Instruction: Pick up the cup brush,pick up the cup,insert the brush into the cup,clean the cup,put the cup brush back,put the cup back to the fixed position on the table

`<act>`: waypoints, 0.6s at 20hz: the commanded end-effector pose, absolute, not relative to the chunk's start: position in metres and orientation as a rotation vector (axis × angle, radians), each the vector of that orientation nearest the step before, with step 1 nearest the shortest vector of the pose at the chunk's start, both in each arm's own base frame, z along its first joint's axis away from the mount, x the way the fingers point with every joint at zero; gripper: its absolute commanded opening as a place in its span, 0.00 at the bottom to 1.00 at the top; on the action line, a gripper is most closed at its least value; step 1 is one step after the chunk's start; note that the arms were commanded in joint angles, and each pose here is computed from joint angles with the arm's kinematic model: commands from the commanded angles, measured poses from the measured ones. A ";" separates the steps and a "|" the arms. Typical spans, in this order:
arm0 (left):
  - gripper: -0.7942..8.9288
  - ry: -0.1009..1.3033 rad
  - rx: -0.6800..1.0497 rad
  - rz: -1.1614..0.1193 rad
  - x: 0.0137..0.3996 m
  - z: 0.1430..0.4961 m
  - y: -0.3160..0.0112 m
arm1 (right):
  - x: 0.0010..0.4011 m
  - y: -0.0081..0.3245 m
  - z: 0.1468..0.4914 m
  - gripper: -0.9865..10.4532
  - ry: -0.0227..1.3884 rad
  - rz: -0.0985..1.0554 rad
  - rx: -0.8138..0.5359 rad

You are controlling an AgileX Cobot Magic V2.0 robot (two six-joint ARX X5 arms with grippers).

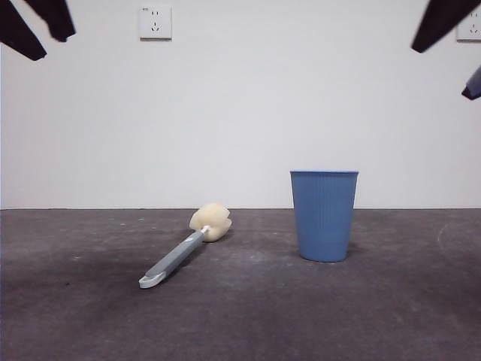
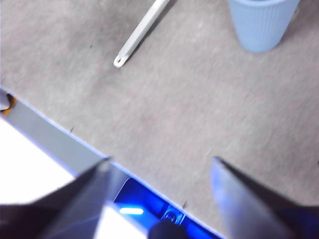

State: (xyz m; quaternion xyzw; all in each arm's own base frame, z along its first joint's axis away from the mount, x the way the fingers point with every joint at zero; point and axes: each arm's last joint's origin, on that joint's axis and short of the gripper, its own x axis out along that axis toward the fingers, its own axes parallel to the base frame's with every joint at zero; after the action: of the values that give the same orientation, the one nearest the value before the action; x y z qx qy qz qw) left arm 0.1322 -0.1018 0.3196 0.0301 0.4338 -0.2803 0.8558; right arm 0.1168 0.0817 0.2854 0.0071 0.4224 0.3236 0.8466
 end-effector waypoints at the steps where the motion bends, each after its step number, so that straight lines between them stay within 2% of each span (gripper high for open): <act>1: 0.07 0.928 0.084 -0.594 0.131 0.317 -0.101 | 0.114 0.082 0.286 0.08 0.896 0.682 0.029; 12: 0.08 0.918 0.084 -0.590 0.132 0.317 -0.101 | 0.115 0.081 0.286 0.09 0.910 0.651 0.067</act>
State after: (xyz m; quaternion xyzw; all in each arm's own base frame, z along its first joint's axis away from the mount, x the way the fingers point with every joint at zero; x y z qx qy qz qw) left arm 0.1314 -0.1011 0.3187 0.0353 0.4390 -0.2788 0.8534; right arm 0.1148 0.0812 0.2854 0.0281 0.4328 0.3105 0.8459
